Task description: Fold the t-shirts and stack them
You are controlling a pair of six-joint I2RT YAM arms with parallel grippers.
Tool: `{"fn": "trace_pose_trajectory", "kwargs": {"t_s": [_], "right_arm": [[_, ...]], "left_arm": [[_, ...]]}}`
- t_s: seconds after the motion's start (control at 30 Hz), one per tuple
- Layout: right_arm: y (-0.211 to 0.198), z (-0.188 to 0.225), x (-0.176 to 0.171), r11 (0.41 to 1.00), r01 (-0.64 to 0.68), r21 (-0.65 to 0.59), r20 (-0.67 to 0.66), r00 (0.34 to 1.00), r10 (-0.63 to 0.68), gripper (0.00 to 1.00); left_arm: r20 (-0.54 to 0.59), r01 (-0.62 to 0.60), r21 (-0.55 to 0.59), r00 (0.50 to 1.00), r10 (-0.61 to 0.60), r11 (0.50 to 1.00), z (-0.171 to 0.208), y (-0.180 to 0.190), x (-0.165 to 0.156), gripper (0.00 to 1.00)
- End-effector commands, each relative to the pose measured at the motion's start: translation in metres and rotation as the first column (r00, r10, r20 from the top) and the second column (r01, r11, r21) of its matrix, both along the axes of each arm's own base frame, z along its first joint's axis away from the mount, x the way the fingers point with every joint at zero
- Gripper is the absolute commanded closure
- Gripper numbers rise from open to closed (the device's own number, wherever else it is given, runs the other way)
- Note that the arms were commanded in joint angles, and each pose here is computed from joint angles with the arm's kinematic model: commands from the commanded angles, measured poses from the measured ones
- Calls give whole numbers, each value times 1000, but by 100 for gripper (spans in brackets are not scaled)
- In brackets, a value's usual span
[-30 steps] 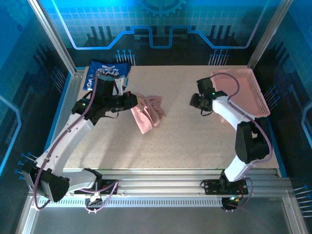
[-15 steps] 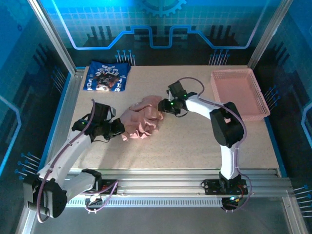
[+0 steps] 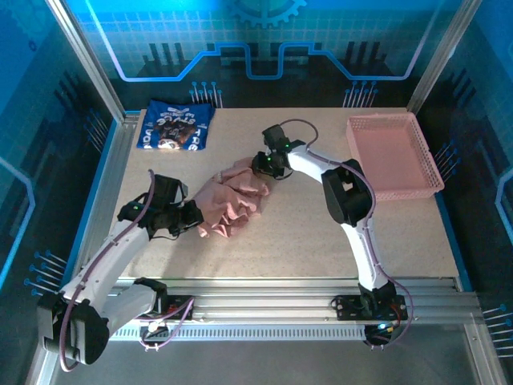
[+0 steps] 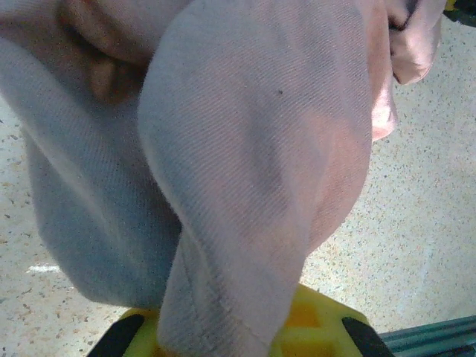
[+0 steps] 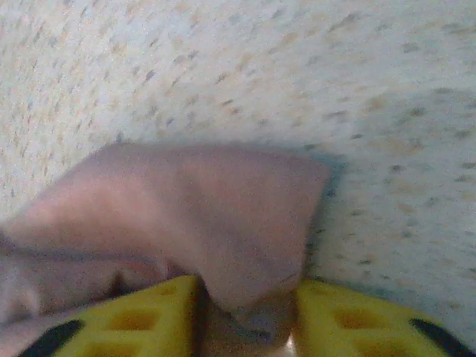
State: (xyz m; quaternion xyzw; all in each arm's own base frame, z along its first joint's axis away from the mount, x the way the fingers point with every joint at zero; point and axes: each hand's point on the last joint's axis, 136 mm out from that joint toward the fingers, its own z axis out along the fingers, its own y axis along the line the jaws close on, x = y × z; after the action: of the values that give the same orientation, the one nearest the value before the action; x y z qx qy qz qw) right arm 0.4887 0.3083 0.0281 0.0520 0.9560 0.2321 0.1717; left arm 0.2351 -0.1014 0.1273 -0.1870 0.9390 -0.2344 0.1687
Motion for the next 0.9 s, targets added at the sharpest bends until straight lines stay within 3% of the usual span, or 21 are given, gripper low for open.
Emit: {"fn": "trace_pose_trajectory", "kwargs": {"t_s": [0.0, 0.1, 0.3, 0.53, 0.7, 0.8, 0.87], "right_arm": [[17, -9, 7, 1000, 21, 17, -10, 1000, -20, 82], [20, 18, 15, 998, 36, 50, 27, 999, -37, 100], [-13, 171, 15, 980, 67, 185, 300, 946, -122, 100], [-93, 314, -21, 976, 81, 203, 526, 831, -179, 100], [-151, 363, -56, 965, 144, 220, 585, 772, -249, 100], [-185, 377, -78, 953, 196, 230, 612, 732, -298, 100], [-204, 368, -90, 948, 227, 224, 593, 740, -318, 100]], "left_arm": [[-21, -21, 26, 1000, 22, 999, -6, 9, -8, 92], [2, -24, 35, 1000, 24, 999, 0, 12, -4, 92], [173, -42, 66, 984, 30, 997, 59, 22, 24, 92], [414, -81, 106, 910, 30, 991, 159, 37, 60, 92], [521, -109, 120, 853, 30, 987, 203, 47, 78, 91], [550, -126, 132, 834, 33, 983, 209, 55, 88, 91], [551, -130, 130, 834, 37, 983, 203, 58, 94, 90]]}}
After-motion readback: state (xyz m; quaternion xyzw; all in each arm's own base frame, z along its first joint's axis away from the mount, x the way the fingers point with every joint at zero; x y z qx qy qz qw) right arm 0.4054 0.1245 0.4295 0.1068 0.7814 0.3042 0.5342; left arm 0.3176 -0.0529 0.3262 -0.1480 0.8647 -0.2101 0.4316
